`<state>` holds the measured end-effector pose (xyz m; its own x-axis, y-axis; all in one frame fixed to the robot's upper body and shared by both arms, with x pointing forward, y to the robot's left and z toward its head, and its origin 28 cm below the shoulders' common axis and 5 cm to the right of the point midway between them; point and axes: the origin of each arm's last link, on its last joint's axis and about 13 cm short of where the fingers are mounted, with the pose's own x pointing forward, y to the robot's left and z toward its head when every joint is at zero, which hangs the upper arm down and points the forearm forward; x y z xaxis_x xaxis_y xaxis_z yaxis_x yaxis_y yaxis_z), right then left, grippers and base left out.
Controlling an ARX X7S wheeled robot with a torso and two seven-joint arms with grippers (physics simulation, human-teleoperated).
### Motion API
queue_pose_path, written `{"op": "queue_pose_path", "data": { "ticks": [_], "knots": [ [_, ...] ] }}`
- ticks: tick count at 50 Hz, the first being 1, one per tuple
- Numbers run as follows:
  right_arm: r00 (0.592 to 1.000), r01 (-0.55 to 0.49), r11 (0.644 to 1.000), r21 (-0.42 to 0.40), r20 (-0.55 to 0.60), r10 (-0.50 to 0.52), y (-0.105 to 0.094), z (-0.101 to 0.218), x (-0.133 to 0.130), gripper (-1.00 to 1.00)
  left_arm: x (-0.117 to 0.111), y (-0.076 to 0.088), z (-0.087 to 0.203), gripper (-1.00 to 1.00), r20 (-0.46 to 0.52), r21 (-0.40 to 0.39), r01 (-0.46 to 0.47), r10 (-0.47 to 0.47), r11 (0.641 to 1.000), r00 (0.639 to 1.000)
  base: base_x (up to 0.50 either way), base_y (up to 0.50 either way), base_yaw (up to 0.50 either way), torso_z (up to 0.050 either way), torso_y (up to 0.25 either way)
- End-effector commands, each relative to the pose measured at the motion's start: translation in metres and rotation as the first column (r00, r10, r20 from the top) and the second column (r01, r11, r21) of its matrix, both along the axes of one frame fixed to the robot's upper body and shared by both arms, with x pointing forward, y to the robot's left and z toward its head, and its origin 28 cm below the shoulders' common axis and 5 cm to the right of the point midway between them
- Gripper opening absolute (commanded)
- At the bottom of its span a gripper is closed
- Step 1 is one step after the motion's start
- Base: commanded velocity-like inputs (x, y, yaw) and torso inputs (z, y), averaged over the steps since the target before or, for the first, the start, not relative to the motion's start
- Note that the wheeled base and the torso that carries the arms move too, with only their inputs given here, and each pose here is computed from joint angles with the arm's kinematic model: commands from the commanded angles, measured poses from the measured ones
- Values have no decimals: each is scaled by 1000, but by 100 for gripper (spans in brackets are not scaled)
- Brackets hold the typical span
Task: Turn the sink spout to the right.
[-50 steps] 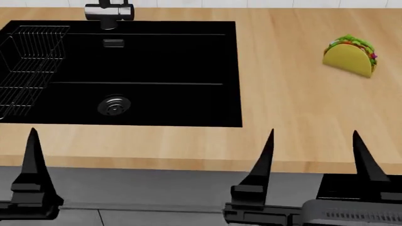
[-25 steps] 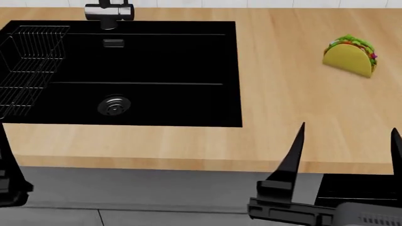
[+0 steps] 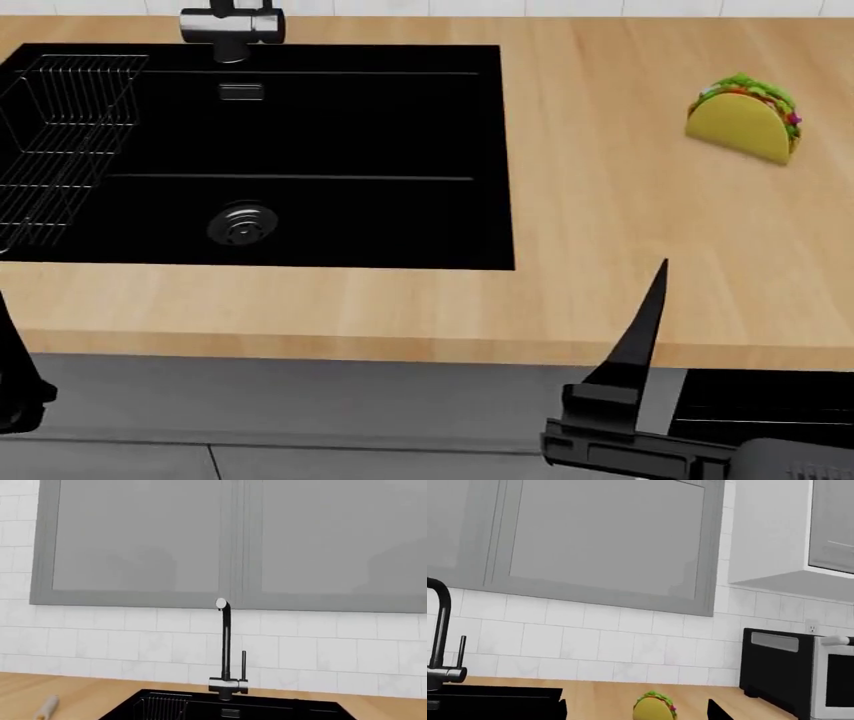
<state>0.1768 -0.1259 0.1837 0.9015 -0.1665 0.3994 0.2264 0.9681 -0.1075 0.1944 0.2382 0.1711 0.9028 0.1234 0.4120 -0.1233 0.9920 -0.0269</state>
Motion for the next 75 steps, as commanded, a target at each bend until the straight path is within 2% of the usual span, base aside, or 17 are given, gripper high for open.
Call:
{"op": "queue_pose_path", "data": {
  "ticks": [1, 46, 75],
  "knots": [
    [999, -13, 1000, 9, 38, 12, -1, 2, -4, 100, -1, 0, 0, 100, 8, -9, 11, -11, 1000, 1000, 0, 0, 0, 0, 0],
    [999, -28, 1000, 4, 33, 27, -1, 1, -4, 100, 1, -2, 2, 100, 4, 2, 23, -23, 1000, 1000, 24, 339, 0, 0, 0],
    [999, -25, 1000, 8, 28, 25, -1, 1, -4, 100, 0, -3, 1, 100, 4, 15, 31, -31, 999, 1000, 251, 176, 0, 0, 0]
  ]
}}
